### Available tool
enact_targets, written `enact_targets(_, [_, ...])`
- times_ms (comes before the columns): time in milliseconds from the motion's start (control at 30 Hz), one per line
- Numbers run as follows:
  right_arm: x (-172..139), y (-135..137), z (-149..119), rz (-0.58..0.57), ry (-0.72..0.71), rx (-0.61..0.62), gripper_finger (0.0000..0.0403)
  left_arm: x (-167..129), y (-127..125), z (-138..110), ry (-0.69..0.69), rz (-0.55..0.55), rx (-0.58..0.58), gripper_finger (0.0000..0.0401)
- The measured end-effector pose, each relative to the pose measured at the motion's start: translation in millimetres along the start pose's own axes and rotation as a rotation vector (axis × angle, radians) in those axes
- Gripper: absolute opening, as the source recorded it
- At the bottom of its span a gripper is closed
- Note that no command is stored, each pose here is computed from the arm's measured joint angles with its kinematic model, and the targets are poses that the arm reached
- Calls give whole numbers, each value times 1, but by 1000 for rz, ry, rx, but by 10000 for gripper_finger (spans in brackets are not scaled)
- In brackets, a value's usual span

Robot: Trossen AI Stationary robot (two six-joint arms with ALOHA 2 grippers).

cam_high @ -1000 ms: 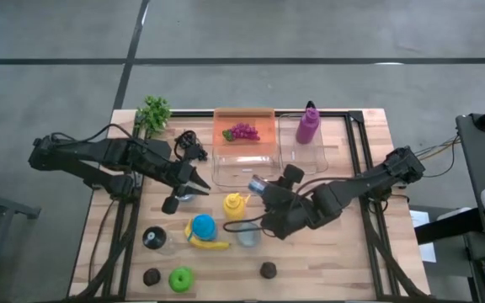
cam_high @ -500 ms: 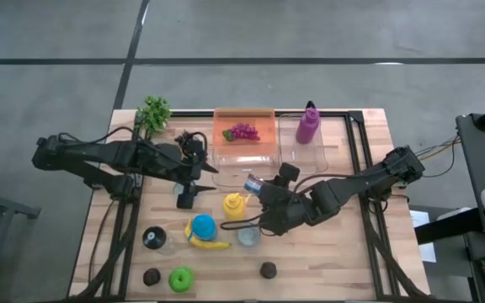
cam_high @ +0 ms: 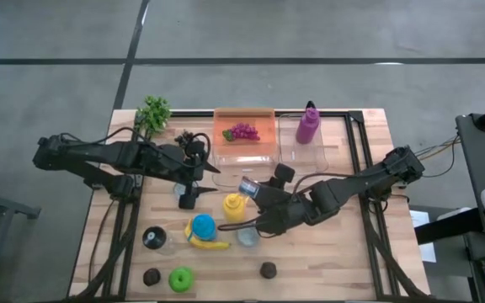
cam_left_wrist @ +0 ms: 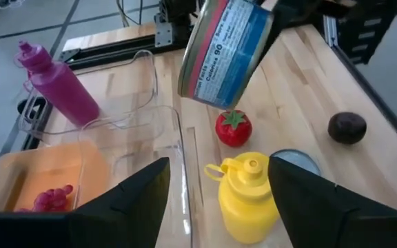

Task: Pick & Place Food Item
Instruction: Put the blue and pink can into the left transparent bin

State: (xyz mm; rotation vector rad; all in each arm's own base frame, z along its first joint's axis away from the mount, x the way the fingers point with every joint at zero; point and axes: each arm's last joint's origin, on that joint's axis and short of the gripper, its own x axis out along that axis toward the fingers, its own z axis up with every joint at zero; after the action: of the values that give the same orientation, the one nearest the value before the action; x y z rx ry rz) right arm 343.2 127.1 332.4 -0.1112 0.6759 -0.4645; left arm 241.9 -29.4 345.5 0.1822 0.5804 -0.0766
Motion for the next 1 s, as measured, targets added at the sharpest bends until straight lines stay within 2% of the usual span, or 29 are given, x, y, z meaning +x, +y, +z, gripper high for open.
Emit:
enact_targets(133, [1,1,1,10,-17,-17,180,0,0,0,0,-4,129,242])
enact_targets(233, [3,2,2,15,-36,-33,180,0,-1,1,-6,-4,175,239])
enact_targets(433, [6,5,6,23,-75,-55,181,6,0,9,-81,12,182,236])
enact_targets(1000, [9,4,7,18,-82,-62,180,6,0,10,-88,14,188,245])
